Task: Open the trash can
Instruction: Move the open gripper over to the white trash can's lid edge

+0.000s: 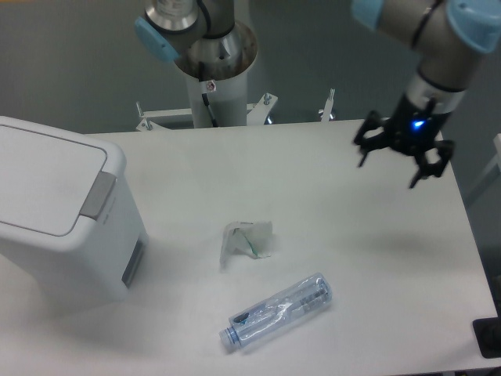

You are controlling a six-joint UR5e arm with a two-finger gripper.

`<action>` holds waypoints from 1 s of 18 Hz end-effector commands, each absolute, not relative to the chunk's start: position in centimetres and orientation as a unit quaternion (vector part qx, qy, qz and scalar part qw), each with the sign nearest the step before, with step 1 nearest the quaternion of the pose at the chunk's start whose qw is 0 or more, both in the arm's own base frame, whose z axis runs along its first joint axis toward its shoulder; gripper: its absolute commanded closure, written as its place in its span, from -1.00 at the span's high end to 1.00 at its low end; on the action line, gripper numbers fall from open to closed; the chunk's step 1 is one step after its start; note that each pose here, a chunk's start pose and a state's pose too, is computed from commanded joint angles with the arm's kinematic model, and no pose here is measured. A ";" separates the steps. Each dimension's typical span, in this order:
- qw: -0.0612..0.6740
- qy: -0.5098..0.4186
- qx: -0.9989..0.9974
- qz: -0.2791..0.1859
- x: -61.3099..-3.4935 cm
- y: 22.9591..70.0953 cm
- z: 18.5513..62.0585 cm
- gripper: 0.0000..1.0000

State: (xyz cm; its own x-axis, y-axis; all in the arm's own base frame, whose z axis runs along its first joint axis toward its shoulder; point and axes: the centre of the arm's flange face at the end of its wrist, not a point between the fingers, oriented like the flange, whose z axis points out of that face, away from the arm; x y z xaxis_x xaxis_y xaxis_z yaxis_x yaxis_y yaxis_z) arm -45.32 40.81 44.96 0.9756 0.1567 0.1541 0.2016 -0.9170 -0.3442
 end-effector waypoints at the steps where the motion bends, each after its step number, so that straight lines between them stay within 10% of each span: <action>1: 0.187 -0.090 -0.976 -0.073 -43.5 42.6 45.2 1.00; 18: 0.277 -0.124 -0.940 -0.157 -27.1 48.7 52.2 1.00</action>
